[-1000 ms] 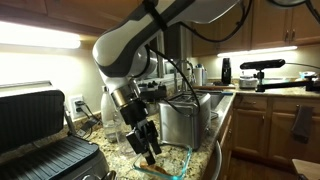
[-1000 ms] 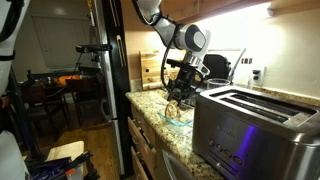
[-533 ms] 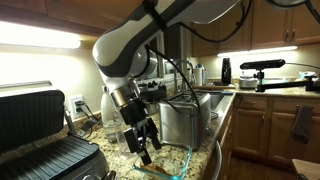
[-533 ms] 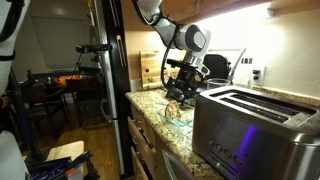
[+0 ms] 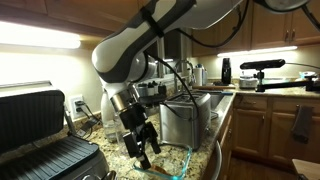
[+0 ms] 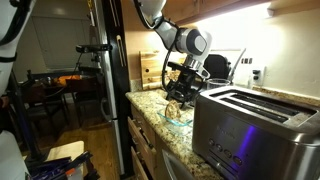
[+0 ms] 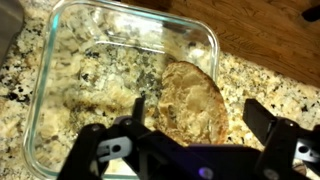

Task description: Put the slices of bread in the toaster

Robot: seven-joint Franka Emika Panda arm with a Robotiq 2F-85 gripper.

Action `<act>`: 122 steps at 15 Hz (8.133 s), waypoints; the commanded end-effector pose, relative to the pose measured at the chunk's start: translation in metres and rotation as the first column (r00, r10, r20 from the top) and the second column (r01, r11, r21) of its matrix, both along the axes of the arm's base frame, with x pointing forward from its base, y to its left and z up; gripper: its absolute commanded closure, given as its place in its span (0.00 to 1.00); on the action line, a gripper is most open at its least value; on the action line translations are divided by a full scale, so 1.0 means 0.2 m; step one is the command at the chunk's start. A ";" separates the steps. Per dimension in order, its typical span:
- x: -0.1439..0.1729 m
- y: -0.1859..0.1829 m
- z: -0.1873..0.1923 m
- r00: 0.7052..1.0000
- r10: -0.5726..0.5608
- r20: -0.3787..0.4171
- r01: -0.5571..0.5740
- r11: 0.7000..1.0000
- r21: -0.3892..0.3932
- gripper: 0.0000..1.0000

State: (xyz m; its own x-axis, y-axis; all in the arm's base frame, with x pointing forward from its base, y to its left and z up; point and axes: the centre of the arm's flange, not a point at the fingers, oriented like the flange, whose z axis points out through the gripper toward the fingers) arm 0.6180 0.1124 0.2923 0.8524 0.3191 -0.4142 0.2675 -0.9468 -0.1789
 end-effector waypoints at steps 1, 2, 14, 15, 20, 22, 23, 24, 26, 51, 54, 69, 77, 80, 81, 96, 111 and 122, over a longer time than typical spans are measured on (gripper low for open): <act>0.04 -0.02 0.00 1.000 -0.002 -0.018 0.002 1.000 0.021 0.00; 0.04 -0.02 -0.01 1.000 -0.002 -0.018 0.003 1.000 0.021 0.00; 0.05 -0.04 0.00 1.000 -0.011 -0.010 0.011 1.000 0.019 0.93; 0.05 -0.05 0.00 1.000 -0.012 -0.009 0.012 1.000 0.018 0.99; 0.06 -0.07 0.03 1.000 -0.020 0.001 0.020 1.000 0.017 0.96; 0.06 -0.08 0.03 1.000 -0.024 0.001 0.024 1.000 0.017 0.96; 0.05 -0.09 0.03 1.000 -0.027 0.001 0.027 1.000 0.017 0.96; 0.05 -0.10 0.04 1.000 -0.029 0.002 0.029 0.999 0.016 0.98; 0.05 -0.12 0.05 0.999 -0.040 0.007 0.040 0.999 0.016 0.96; -0.19 -0.60 1.07 0.814 -0.461 0.354 0.508 0.860 -0.047 0.96; -0.24 -0.68 1.12 0.773 -0.515 0.371 0.567 0.822 -0.041 0.96; -0.23 -1.22 1.25 0.511 -0.730 0.453 0.773 0.621 0.129 0.96; -0.28 -1.38 1.15 0.420 -0.799 0.430 0.820 0.537 0.199 0.96; -0.31 -1.43 1.08 0.395 -0.817 0.420 0.834 0.511 0.210 0.96; -0.32 -1.44 1.06 0.389 -0.822 0.415 0.837 0.504 0.212 0.96; -0.42 -1.53 0.92 0.301 -0.884 0.359 0.870 0.408 0.276 0.40; -0.36 -1.39 0.97 0.437 -0.815 0.382 0.796 0.548 0.258 0.03; -0.36 -1.39 0.97 0.437 -0.814 0.382 0.796 0.548 0.258 0.03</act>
